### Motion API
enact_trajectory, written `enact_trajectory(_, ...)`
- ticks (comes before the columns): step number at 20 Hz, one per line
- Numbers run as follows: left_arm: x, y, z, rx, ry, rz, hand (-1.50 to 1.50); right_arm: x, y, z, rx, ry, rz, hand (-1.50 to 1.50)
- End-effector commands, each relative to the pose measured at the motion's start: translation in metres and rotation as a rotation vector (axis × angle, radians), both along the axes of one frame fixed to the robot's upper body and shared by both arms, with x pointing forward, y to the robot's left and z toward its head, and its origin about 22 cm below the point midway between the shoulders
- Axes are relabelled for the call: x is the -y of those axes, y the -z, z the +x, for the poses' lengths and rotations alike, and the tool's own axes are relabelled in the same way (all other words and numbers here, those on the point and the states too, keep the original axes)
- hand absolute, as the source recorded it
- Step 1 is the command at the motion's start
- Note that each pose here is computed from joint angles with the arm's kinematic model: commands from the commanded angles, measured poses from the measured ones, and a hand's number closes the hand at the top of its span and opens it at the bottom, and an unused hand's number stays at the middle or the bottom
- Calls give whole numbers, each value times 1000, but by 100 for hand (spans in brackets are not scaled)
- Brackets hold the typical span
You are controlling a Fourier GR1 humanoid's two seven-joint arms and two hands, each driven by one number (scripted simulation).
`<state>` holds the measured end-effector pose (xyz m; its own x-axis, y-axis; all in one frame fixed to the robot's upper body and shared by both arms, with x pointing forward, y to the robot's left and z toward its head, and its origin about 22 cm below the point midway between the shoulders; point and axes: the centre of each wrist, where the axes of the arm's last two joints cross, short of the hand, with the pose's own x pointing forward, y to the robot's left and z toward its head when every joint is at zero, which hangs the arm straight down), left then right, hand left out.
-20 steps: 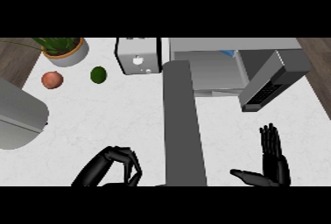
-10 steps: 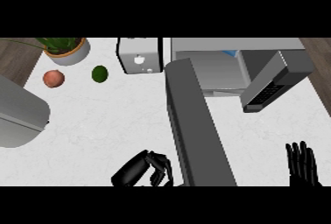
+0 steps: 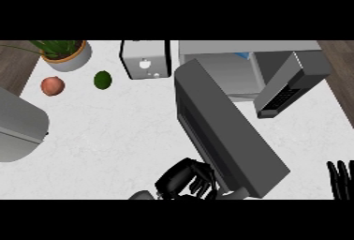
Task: Pick up the milk, place it into the microwave and close the microwave
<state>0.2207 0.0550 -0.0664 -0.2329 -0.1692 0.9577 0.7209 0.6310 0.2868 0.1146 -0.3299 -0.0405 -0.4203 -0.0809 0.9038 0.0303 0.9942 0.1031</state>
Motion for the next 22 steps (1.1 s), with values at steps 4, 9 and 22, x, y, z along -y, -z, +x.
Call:
enact_trajectory(4,35,-16,13,60,-16,41,150,-13,-24,-6,12,-92,-3,-150)
enact_trajectory(9,42,-26,22,50,-74,47,150,-13,-49,9,45,-159,-39,-150)
enact_trajectory(22,48,-66,58,149,-308,-261,-150,-10,-73,20,128,-218,-33,-150)
